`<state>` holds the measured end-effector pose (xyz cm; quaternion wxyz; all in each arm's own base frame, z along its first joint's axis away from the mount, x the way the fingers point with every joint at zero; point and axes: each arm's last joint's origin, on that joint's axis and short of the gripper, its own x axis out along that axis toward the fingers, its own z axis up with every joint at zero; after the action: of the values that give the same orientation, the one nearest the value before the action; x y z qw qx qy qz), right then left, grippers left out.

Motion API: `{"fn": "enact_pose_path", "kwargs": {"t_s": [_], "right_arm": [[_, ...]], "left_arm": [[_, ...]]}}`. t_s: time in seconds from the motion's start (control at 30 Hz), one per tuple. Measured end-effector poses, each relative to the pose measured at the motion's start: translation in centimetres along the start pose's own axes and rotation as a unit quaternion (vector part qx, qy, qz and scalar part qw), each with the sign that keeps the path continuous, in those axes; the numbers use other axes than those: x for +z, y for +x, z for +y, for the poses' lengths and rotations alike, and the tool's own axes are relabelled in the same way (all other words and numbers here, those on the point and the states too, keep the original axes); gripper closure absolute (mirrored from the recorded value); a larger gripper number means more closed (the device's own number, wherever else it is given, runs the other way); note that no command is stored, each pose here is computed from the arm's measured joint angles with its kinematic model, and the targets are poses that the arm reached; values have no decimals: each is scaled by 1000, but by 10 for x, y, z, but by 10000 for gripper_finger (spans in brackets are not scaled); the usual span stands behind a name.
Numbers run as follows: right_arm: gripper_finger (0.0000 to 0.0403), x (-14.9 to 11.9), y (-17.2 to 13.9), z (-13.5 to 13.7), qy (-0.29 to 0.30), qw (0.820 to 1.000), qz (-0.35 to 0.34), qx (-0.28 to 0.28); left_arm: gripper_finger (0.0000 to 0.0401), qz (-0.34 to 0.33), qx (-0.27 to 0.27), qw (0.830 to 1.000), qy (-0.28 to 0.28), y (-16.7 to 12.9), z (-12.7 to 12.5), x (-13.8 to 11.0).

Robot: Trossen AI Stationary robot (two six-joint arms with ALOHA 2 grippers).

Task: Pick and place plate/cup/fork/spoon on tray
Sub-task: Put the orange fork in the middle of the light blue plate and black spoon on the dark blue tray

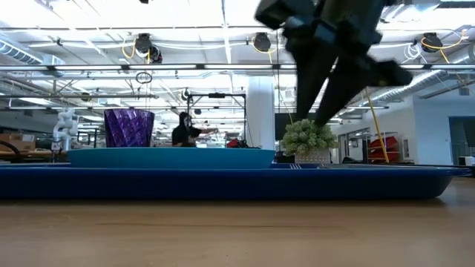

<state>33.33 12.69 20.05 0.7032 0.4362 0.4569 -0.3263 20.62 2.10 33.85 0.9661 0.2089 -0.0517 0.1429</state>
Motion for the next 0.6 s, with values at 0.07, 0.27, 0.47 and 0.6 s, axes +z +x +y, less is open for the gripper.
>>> {"fn": "enact_pose_path", "kwargs": {"t_s": [0.07,0.27,0.47,0.6], "right_arm": [[296,-6,12,7,-16,999,26,-10],[296,-8,2,14,15,994,90,-59],[296,12,-26,24,17,997,36,-64],[296,26,-15,9,-8,993,33,-116]], "left_arm": [[304,-9,9,1000,3,0,3,1],[304,-21,24,999,10,1,7,3],[304,-2,23,1000,15,2,8,-2],[304,19,27,999,22,4,11,-8]]}}
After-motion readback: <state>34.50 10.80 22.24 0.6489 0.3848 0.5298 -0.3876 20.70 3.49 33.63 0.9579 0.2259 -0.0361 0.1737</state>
